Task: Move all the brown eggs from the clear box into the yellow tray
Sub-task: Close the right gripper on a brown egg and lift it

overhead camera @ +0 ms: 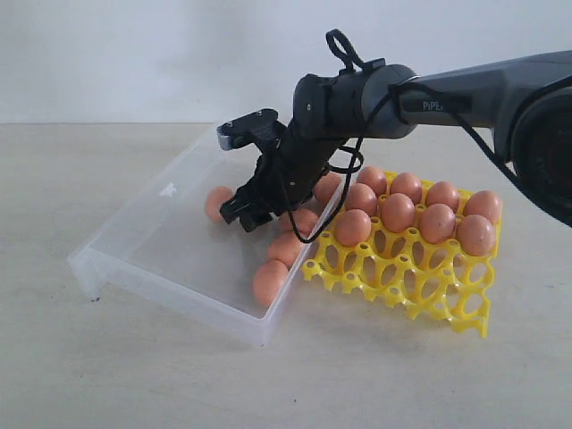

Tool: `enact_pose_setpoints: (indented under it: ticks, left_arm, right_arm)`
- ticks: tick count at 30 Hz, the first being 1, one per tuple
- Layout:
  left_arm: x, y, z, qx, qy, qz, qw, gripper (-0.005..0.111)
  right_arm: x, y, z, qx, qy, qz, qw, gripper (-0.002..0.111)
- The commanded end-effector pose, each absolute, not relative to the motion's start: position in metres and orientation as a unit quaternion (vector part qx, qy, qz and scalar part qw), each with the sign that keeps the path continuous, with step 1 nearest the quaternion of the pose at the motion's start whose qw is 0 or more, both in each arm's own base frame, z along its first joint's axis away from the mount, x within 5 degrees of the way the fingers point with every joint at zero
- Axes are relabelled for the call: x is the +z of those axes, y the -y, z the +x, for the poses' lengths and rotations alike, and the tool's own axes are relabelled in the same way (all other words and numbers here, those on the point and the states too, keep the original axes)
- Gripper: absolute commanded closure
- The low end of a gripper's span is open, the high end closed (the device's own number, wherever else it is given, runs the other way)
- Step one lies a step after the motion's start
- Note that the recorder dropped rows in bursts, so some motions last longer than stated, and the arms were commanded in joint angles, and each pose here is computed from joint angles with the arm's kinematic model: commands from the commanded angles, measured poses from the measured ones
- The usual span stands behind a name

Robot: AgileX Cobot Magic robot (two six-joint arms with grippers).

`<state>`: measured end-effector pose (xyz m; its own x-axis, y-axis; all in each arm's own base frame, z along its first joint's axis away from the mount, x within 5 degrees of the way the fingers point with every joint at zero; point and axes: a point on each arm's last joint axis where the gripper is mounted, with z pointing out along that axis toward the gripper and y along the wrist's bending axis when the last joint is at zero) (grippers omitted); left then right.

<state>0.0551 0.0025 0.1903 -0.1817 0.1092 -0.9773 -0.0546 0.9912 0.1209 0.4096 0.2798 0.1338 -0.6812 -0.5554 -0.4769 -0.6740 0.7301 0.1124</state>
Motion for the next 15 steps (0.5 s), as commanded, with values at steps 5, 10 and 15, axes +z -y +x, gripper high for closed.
enact_pose_setpoints:
  ticks: [5, 10, 15]
  left_arm:
    - [0.19, -0.003, 0.055, 0.061, -0.764, 0.012, 0.643, 0.111]
    - [0.19, -0.003, 0.055, 0.061, -0.764, 0.012, 0.643, 0.111]
    - [0.19, -0.003, 0.055, 0.061, -0.764, 0.012, 0.642, 0.111]
  right_arm:
    - [0.14, -0.27, 0.415, 0.101, -0.903, -0.351, 0.228, 0.054]
    - [0.16, -0.264, 0.411, 0.062, -0.875, -0.424, 0.226, 0.054]
    - [0.176, -0.258, 0.399, 0.042, -0.822, -0.535, 0.189, 0.054]
